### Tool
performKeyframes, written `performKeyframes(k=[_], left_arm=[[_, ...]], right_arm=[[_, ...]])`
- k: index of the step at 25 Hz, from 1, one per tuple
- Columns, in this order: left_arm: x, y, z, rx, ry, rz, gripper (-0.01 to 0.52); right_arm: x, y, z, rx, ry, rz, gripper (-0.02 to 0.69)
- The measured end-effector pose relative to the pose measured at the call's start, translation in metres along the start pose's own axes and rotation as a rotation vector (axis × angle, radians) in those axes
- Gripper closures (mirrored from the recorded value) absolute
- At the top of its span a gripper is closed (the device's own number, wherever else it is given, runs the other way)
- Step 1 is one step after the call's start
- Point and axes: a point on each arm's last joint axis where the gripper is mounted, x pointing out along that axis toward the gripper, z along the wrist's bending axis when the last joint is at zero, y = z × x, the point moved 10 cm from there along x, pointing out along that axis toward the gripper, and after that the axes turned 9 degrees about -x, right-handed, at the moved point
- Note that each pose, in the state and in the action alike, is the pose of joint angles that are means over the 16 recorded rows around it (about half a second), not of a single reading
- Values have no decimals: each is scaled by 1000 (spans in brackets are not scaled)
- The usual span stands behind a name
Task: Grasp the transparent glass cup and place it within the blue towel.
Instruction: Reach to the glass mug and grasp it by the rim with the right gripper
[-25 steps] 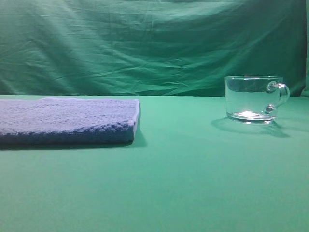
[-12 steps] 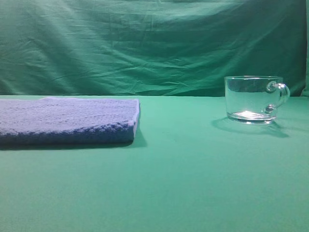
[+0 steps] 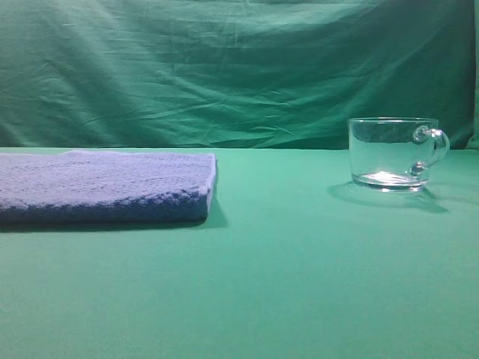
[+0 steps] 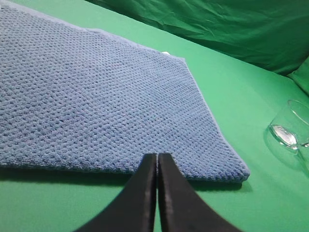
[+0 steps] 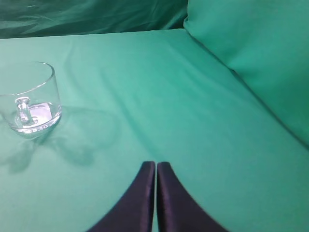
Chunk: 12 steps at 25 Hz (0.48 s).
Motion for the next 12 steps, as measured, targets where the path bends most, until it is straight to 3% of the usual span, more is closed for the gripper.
performKeyframes(k=[12], left_arm=[[0, 0, 0, 0, 0, 0, 514]], right_arm=[[-10, -82, 4, 59, -47, -298, 665]])
